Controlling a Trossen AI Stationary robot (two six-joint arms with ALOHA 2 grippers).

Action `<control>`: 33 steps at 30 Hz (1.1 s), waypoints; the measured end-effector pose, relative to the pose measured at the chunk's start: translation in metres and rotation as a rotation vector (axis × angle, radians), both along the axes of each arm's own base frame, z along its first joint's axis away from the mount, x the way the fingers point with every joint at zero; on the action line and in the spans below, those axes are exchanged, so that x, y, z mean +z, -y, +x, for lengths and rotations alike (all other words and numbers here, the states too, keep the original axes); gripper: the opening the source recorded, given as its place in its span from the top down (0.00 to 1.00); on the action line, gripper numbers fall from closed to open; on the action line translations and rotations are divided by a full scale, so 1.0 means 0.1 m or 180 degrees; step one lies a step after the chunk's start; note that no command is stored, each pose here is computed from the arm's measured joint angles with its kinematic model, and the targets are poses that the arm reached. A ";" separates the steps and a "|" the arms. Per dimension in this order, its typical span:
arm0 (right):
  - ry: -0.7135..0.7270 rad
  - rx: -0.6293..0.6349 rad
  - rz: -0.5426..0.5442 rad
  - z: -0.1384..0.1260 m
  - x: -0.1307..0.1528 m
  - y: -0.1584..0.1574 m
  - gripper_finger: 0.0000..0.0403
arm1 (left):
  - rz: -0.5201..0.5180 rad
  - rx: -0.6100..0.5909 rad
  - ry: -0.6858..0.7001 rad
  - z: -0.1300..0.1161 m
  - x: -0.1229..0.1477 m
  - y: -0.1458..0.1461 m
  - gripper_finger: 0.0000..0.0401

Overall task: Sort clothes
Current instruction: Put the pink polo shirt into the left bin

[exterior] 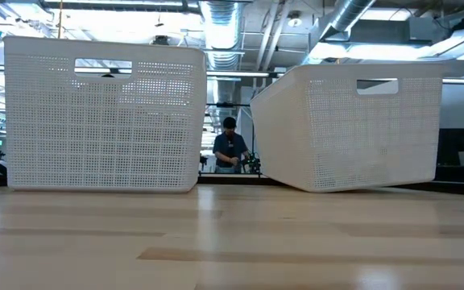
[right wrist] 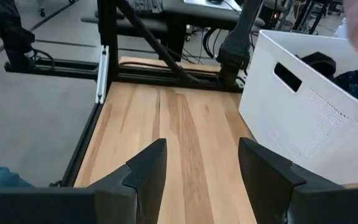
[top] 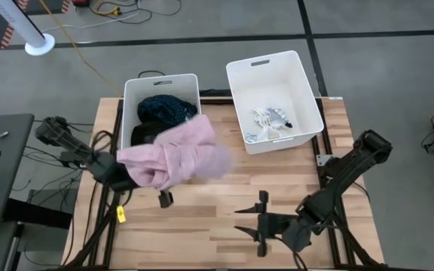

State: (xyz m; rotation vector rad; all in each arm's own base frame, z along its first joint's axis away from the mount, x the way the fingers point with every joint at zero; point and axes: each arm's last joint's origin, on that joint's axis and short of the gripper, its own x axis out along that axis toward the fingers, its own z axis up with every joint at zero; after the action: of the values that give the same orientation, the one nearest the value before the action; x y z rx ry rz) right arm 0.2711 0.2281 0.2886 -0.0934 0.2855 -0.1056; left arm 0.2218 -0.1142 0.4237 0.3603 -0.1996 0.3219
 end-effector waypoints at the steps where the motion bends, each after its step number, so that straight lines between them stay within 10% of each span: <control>1: -0.0010 -0.0005 0.0005 0.00 -0.02 0.01 0.48 | 0.0003 0.0105 -0.0071 -0.04 0.01 -0.03 0.73; 19: -0.0142 -0.0133 0.0142 -0.03 -0.28 0.08 0.48 | -0.0182 0.1550 -0.0911 -0.45 -0.12 -0.67 0.73; 33: -0.0129 -0.0169 0.0270 -0.06 -0.36 0.09 0.48 | -0.0233 0.1666 -0.1103 -0.35 -0.17 -1.29 0.73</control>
State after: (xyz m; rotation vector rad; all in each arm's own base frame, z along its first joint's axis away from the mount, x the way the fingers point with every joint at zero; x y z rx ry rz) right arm 0.2655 0.2186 0.2524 -0.0037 0.3326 -0.1441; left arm 0.1870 0.0144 0.4068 0.3870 0.2532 0.7721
